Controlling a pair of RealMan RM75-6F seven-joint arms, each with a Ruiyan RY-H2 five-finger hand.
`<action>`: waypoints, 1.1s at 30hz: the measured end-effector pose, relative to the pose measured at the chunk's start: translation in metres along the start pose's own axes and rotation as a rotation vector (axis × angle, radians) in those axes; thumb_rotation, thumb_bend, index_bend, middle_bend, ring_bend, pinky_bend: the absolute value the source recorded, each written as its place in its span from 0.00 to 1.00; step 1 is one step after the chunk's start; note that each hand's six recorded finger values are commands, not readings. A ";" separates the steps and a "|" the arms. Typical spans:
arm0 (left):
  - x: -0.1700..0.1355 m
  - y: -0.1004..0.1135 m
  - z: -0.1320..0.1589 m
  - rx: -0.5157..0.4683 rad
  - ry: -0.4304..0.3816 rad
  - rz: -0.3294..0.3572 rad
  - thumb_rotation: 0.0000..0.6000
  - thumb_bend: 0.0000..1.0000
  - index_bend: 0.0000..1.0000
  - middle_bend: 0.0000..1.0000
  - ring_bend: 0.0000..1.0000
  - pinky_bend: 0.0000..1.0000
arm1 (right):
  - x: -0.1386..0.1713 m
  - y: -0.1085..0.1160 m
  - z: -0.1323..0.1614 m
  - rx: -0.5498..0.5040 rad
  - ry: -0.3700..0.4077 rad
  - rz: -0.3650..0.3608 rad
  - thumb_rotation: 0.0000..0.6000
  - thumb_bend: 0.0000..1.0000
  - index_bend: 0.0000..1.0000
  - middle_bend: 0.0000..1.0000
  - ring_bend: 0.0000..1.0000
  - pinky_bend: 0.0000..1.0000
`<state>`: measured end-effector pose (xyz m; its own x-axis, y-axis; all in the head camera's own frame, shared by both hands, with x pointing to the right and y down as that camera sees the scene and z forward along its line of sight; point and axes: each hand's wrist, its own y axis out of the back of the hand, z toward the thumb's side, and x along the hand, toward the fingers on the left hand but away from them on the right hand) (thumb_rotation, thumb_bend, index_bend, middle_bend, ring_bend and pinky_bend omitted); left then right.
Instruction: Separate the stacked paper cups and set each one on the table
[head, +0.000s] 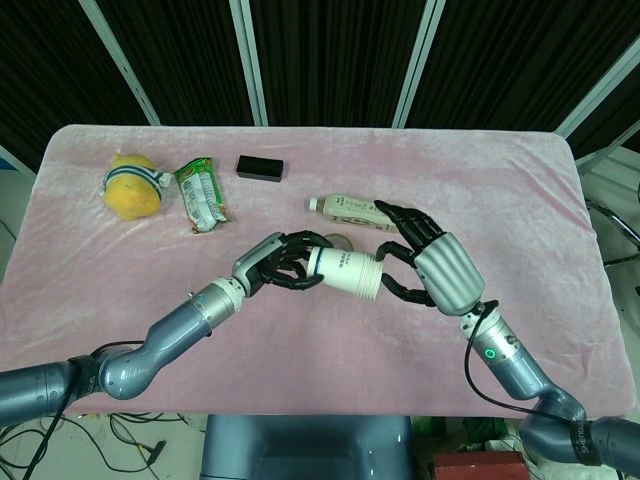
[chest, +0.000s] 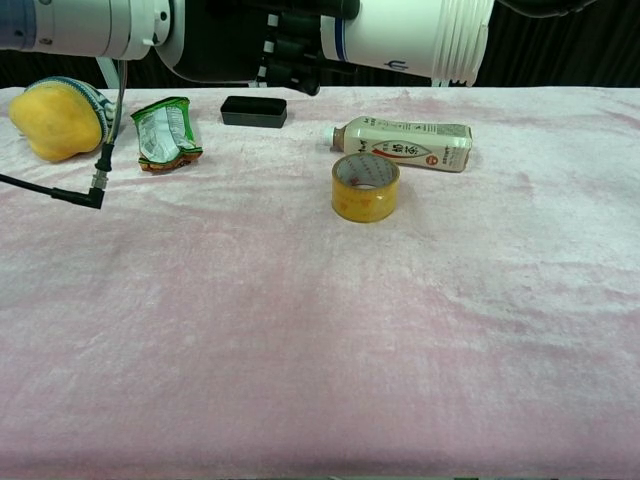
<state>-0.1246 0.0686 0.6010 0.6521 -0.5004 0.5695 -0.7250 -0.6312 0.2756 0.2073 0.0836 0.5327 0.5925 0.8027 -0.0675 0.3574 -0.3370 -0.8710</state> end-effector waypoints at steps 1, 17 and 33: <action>0.000 0.000 0.000 0.000 0.000 0.000 1.00 0.42 0.44 0.46 0.35 0.59 | 0.000 0.000 0.001 -0.001 0.002 0.000 1.00 0.27 0.52 0.03 0.12 0.18; 0.002 0.004 -0.004 -0.007 0.009 0.009 1.00 0.42 0.44 0.46 0.35 0.59 | 0.000 -0.005 0.002 -0.013 0.007 0.013 1.00 0.36 0.65 0.03 0.12 0.18; 0.005 0.000 -0.011 -0.010 0.023 0.001 1.00 0.42 0.44 0.46 0.35 0.59 | 0.002 -0.001 0.008 -0.083 0.015 0.004 1.00 0.51 0.80 0.06 0.16 0.18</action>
<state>-0.1240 0.0722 0.6128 0.6463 -0.4873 0.5872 -0.7278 -0.6249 0.2825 0.2021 0.0892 0.5300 0.6050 0.7937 -0.0632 0.4127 -0.3804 -0.8276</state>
